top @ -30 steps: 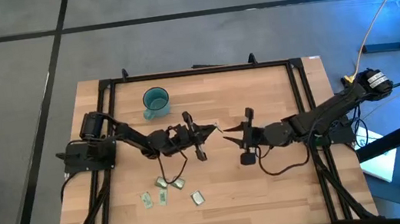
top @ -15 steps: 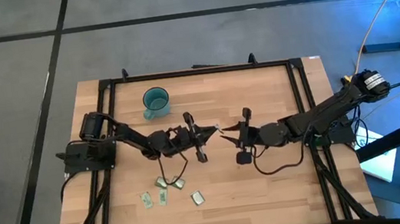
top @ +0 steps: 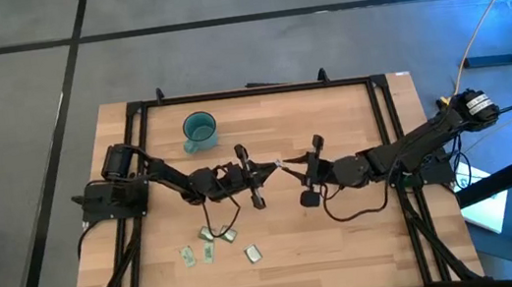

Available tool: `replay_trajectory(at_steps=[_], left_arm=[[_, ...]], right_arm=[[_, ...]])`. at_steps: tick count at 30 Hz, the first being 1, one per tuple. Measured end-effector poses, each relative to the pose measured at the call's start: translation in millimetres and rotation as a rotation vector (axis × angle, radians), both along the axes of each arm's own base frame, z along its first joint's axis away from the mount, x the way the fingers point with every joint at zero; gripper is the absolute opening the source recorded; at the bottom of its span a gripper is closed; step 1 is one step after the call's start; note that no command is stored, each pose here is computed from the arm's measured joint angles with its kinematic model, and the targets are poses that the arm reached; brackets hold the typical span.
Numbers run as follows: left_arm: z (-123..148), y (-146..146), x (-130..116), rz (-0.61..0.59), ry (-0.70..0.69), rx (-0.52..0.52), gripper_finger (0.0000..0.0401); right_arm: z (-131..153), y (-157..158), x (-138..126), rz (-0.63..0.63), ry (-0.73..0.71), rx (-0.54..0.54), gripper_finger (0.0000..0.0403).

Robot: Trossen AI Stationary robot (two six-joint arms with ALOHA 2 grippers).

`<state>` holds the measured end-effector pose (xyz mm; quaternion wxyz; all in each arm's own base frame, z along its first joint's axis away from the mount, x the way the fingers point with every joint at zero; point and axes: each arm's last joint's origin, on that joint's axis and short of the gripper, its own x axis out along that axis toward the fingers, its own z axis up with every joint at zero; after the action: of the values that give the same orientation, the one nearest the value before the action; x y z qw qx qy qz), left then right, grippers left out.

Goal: Pick and place Stevia / Truvia into bins
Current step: Put the truvia packet into the transparent bin

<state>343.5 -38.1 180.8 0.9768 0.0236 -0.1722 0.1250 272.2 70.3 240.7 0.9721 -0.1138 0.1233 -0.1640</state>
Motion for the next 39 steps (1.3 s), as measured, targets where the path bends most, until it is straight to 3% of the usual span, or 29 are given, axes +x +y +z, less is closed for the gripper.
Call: replay_trajectory(at_steps=[12,27,39], left_arm=[[-1.6,0.2,0.6,0.011,0.019,-0.001,0.0004],[-2.4,1.2,-0.1,0.105,0.038,-0.001,0.0088],[-2.5,1.7,-0.2,0.115,0.039,-0.006,0.0126]], right_arm=[[-0.3,0.0,-0.1,0.000,0.005,-0.004,0.0009],[0.5,1.9,-2.5,0.001,0.004,0.015,0.0005],[9.5,2.0,-19.7,0.015,0.046,0.048,0.0008]])
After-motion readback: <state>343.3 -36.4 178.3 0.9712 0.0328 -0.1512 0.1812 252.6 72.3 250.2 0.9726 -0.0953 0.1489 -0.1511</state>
